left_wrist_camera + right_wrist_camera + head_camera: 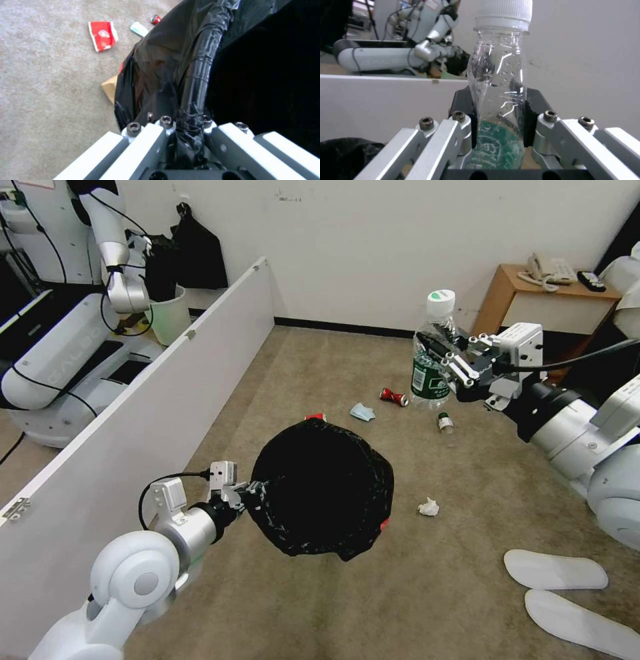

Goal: Pick up the trash bin and place the garbage on the floor into it.

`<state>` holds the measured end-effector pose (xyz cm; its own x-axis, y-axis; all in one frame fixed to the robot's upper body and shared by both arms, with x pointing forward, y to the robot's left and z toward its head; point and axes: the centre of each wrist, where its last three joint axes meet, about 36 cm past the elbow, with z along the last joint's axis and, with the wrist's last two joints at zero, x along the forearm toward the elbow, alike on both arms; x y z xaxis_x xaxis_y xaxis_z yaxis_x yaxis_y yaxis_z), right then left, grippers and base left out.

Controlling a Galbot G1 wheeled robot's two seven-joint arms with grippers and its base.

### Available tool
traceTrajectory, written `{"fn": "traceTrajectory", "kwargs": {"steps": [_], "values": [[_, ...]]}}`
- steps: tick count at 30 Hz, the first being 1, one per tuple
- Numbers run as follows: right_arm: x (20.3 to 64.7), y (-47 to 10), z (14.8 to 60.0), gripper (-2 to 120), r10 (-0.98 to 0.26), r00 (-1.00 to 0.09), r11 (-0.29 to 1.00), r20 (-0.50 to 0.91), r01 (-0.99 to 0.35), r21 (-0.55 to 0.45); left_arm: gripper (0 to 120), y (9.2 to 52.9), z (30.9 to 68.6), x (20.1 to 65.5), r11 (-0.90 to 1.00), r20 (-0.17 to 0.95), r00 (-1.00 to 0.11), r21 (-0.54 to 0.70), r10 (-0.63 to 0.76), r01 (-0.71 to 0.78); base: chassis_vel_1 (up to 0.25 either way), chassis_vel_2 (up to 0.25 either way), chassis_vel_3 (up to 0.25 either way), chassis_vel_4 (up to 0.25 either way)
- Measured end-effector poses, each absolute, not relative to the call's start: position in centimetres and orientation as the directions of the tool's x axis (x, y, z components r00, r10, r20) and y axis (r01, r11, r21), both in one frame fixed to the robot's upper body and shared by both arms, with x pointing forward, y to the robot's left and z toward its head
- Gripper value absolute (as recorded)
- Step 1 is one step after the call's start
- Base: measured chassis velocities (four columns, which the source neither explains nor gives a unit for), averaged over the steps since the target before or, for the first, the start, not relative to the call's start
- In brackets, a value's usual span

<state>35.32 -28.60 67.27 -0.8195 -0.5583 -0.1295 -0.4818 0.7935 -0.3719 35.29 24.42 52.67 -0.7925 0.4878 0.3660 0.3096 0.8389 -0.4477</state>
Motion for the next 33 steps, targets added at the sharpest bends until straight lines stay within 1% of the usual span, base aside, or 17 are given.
{"fn": "traceTrajectory", "kwargs": {"steps": [4,6,10,12,18,23,29,33], "values": [[35.3,-28.6,67.3,22,-0.57,-0.811,0.784,-0.133,-0.488,-0.384,0,24.2,52.7,35.3,0.836,0.364,-0.79,-0.45,0.493,0.314,0.0,0.0,0.0,0.0],[35.3,-28.6,67.7,22,-0.607,-0.782,0.753,-0.14,-0.509,-0.417,0,23.5,52.9,35.6,0.827,0.358,-0.781,-0.453,0.511,0.333,0.0,0.0,0.0,0.0],[35.1,-28.4,67.8,22,-0.635,-0.759,0.73,-0.145,-0.529,-0.432,0,22.9,53.1,36.0,0.824,0.363,-0.772,-0.449,0.522,0.346,0.0,0.0,0.0,0.0],[34.7,-28.0,67.7,22,-0.677,-0.719,0.699,-0.16,-0.558,-0.447,0,22.4,53.3,36.6,0.826,0.384,-0.757,-0.438,0.528,0.354,0.0,0.0,0.0,0.0],[34.4,-27.9,67.8,22,-0.711,-0.682,0.67,-0.172,-0.583,-0.459,0,21.8,53.7,36.9,0.818,0.405,-0.734,-0.447,0.545,0.361,0.0,0.0,0.0,0.0],[33.5,-27.3,69.1,22,-0.771,-0.604,0.613,-0.201,-0.619,-0.491,0,19.5,52.8,38.0,0.821,0.477,-0.678,-0.434,0.559,0.371,0.0,0.0,0.0,0.0],[32.5,-26.7,69.6,22,-0.816,-0.545,0.56,-0.191,-0.667,-0.491,0,17.2,52.8,39.3,0.807,0.488,-0.652,-0.451,0.581,0.381,0.0,0.0,0.0,0.0],[32.4,-26.6,69.3,22,-0.828,-0.532,0.544,-0.179,-0.684,-0.487,0,16.3,53.1,39.9,0.803,0.487,-0.648,-0.453,0.586,0.386,0.0,0.0,0.0,0.0]]}}
